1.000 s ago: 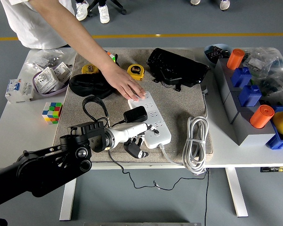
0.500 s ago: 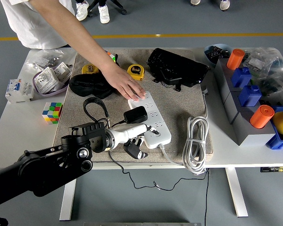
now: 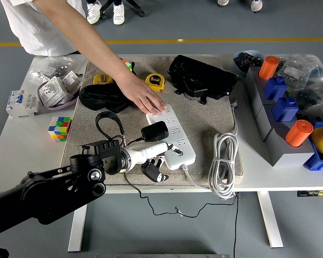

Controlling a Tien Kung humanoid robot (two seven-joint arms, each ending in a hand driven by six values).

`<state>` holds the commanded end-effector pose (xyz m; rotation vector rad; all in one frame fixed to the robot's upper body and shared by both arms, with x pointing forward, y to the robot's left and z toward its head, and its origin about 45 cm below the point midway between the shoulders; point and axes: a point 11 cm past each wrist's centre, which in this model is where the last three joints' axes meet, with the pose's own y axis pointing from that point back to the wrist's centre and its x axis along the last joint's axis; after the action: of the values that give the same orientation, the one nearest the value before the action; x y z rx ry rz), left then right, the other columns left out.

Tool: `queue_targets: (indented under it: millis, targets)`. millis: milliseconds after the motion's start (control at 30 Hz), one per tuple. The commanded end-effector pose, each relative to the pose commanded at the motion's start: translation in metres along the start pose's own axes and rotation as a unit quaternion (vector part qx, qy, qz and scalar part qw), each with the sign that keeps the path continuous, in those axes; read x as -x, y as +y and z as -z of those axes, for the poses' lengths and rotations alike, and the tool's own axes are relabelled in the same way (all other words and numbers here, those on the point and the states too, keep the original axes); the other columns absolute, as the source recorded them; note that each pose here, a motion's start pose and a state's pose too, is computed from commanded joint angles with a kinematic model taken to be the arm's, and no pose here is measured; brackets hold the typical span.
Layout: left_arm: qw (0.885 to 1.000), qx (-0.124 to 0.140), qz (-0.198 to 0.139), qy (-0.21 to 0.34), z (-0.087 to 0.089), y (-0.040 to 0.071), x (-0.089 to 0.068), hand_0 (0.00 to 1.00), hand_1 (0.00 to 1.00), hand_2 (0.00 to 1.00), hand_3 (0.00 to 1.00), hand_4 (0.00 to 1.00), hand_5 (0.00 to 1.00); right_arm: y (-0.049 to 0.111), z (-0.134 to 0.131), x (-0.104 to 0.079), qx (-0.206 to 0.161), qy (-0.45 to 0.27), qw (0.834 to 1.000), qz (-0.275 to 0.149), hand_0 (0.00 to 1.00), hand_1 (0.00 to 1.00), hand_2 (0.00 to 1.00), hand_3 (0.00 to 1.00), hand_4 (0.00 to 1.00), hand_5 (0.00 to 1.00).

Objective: Put the plug near the board,insert it into the board,press the button,pull the plug out

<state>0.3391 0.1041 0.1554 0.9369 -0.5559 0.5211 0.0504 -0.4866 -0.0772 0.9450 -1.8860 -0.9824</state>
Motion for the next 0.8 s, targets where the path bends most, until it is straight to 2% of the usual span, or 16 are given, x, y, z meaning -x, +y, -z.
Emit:
queue_targets:
  millis: [100, 133, 300, 333, 500, 533, 700, 733, 800]
  targets:
    - [1.000, 0.009, -0.010, 0.007, -0.001, 0.002, -0.005, 0.050, 0.097, 0.167, 0.839, 0.735, 0.002, 0.000, -0.001, 0.000, 0.001, 0.000, 1.000, 0.000, 0.646, 0.668, 0.636, 0.555, 0.994, 0.539]
    - [1.000, 0.011, -0.013, 0.010, -0.001, 0.002, -0.006, 0.054, 0.102, 0.176, 0.838, 0.580, 0.002, 0.000, -0.001, 0.000, 0.001, 0.000, 1.000, 0.000, 0.646, 0.668, 0.637, 0.554, 0.995, 0.540]
    - [0.999, 0.023, -0.025, 0.031, 0.000, 0.004, -0.010, 0.054, 0.102, 0.176, 0.838, 0.580, 0.002, 0.000, -0.001, 0.000, 0.001, 0.000, 1.000, 0.000, 0.646, 0.668, 0.637, 0.554, 0.995, 0.540]
    - [0.998, 0.029, -0.032, 0.041, 0.001, 0.004, -0.010, 0.101, 0.102, 0.199, 0.792, 0.813, 0.197, 0.000, -0.001, 0.000, 0.001, 0.000, 1.000, 0.000, 0.646, 0.668, 0.637, 0.555, 0.995, 0.540]
    - [0.990, 0.074, -0.077, 0.095, 0.001, 0.005, -0.016, 0.101, 0.102, 0.199, 0.792, 0.813, 0.197, 0.000, -0.001, 0.002, 0.001, -0.002, 1.000, 0.001, 0.646, 0.668, 0.637, 0.555, 0.995, 0.540]
    - [0.987, 0.082, -0.087, 0.107, 0.001, 0.005, -0.017, 0.206, 0.310, 0.440, 0.658, 0.874, 0.454, 0.000, -0.001, 0.002, 0.001, -0.003, 1.000, 0.001, 0.646, 0.668, 0.636, 0.555, 0.995, 0.540]
    - [0.967, 0.113, -0.135, 0.182, 0.009, 0.006, -0.021, 0.206, 0.310, 0.440, 0.658, 0.874, 0.454, 0.000, 0.000, 0.002, 0.001, -0.003, 1.000, 0.001, 0.646, 0.668, 0.636, 0.555, 0.995, 0.540]
    - [0.962, 0.119, -0.146, 0.199, 0.012, 0.007, -0.022, 0.378, 0.549, 0.583, 0.657, 0.886, 0.497, 0.000, 0.000, 0.002, 0.001, -0.003, 1.000, 0.001, 0.646, 0.668, 0.636, 0.555, 0.995, 0.541]
    - [0.949, 0.131, -0.168, 0.233, 0.016, 0.008, -0.023, 0.378, 0.549, 0.583, 0.657, 0.886, 0.497, 0.000, -0.001, 0.003, 0.001, -0.003, 1.000, 0.001, 0.646, 0.668, 0.636, 0.555, 0.995, 0.541]
